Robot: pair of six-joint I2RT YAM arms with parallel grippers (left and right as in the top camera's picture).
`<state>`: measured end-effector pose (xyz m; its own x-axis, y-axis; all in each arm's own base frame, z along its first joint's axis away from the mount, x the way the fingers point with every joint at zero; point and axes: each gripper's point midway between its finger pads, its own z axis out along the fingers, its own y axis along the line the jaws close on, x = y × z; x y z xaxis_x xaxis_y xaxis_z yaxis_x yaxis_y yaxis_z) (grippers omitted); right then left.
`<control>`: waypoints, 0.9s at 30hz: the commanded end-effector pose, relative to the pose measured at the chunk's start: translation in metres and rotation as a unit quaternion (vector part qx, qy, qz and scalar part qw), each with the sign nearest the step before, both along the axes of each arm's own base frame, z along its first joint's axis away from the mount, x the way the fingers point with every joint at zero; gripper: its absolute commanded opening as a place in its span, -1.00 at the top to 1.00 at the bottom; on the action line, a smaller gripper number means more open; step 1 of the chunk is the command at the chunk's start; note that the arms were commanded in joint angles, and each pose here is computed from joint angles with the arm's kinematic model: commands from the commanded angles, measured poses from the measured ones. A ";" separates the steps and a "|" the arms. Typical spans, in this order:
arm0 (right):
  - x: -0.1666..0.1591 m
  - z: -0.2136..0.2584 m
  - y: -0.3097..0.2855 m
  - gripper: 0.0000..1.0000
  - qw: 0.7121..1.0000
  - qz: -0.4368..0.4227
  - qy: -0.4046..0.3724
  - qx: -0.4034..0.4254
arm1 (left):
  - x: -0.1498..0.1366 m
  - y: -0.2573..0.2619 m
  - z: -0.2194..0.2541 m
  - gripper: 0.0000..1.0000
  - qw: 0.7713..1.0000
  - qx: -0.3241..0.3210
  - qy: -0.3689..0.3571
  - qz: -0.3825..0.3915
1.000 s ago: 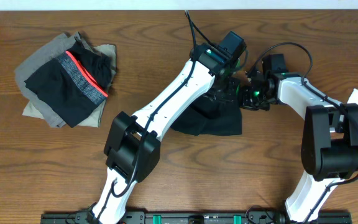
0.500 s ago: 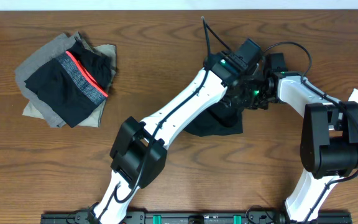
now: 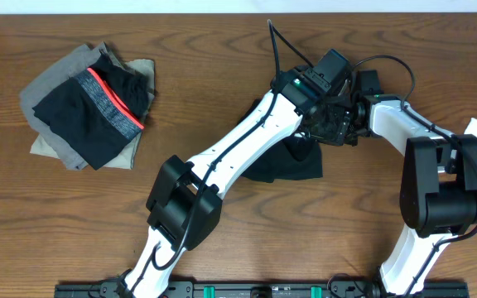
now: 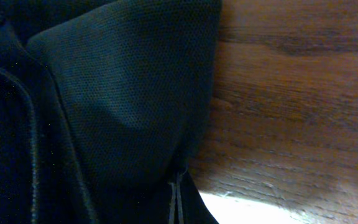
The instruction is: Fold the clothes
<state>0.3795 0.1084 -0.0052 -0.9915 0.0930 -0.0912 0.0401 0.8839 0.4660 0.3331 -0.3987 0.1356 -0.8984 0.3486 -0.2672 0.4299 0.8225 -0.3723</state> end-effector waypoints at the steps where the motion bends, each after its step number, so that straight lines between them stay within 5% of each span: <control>1: -0.022 -0.039 -0.023 0.97 0.997 -0.004 0.052 -0.059 | 0.006 0.011 0.038 -0.57 0.999 -0.003 -0.048 -0.002; 7: -0.016 -0.018 -0.050 0.92 0.998 -0.029 0.035 -0.045 | 0.019 0.065 0.062 -0.66 0.993 0.061 -0.086 0.048; 17: -0.018 0.083 -0.018 0.15 0.992 0.074 -0.092 0.049 | 0.041 0.165 0.046 -0.68 0.982 0.130 -0.016 0.136; 24: -0.032 0.078 0.007 0.09 0.990 0.111 -0.075 0.036 | 0.038 0.183 0.025 -0.68 0.982 0.140 0.017 0.124; 27: -0.033 0.073 0.015 0.32 0.991 0.110 -0.066 0.029 | 0.039 0.182 0.021 -0.69 0.983 0.140 0.015 0.122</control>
<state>0.3493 0.1158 0.0737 -0.9661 -0.0987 -0.2384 -0.2114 0.8324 0.5122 0.3743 -0.2147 0.1613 -0.9745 0.1462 -0.1703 0.1687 0.9776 -0.1262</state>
